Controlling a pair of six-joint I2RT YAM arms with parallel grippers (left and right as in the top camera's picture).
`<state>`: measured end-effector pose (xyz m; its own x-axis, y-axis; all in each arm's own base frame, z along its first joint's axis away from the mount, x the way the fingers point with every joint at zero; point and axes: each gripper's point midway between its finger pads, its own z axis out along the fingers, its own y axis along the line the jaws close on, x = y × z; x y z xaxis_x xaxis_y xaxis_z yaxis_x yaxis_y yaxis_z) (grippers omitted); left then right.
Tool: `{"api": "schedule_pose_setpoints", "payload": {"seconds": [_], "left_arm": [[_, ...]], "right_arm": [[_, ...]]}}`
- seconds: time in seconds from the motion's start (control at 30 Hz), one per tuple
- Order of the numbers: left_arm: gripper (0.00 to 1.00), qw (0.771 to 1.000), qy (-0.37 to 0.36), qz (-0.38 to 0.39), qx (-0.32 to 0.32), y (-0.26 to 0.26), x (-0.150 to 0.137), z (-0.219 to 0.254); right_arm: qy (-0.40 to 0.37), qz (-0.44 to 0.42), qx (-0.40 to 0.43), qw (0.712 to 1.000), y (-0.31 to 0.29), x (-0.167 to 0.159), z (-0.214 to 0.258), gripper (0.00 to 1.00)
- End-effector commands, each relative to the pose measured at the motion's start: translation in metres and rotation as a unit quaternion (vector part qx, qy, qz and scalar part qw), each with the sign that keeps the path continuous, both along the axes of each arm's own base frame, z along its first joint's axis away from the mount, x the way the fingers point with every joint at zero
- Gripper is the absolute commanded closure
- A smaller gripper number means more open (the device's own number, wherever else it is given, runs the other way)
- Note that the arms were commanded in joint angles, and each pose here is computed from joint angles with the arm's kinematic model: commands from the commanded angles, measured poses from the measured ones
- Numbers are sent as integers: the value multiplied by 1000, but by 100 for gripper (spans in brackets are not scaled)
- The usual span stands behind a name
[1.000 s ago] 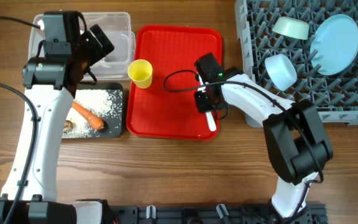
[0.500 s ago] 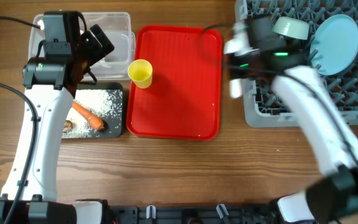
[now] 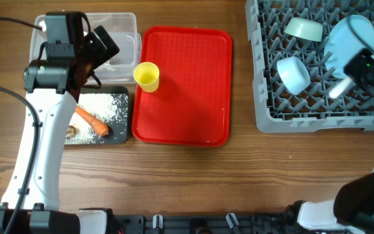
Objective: Sort waste into correct bins and load items into the dishwasher rack
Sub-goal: 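Carry the white spoon into the dish rack and release it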
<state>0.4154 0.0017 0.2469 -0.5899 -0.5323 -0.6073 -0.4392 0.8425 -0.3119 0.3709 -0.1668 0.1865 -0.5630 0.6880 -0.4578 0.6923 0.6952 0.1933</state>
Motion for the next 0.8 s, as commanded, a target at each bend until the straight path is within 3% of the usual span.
{"api": "schedule_pose_setpoints", "payload": {"seconds": [0.0, 0.2, 0.27, 0.3, 0.33, 0.37, 0.4, 0.43, 0.53, 0.63, 0.77], "left_arm": [[0, 1000, 1, 9, 2, 4, 0, -1], [0, 1000, 1, 9, 2, 4, 0, -1], [0, 1000, 1, 9, 2, 4, 0, -1], [0, 1000, 1, 9, 2, 4, 0, -1], [0, 1000, 1, 9, 2, 4, 0, -1], [0, 1000, 1, 9, 2, 4, 0, -1], [0, 1000, 1, 9, 2, 4, 0, -1], [0, 1000, 1, 9, 2, 4, 0, -1], [0, 1000, 1, 9, 2, 4, 0, -1], [0, 1000, 1, 9, 2, 4, 0, -1], [0, 1000, 1, 9, 2, 4, 0, -1]], "right_arm": [[21, -112, 48, 992, -23, -13, -32, 96], [41, -162, 77, 983, -30, -12, -60, 96], [55, -163, 78, 982, -30, -16, -66, 91], [61, -163, 75, 982, -30, -18, -67, 86], [67, -160, 72, 982, -30, -20, -68, 75], [72, -146, 66, 984, -30, -21, -68, 54], [79, -126, 60, 987, -29, -21, -69, 41], [84, -106, 59, 989, -27, -22, -69, 39], [75, -26, 72, 994, -12, -15, -65, 39], [17, 80, 73, 994, 11, 4, -34, 39], [-84, 216, 3, 973, 63, 26, 53, 33]]}}
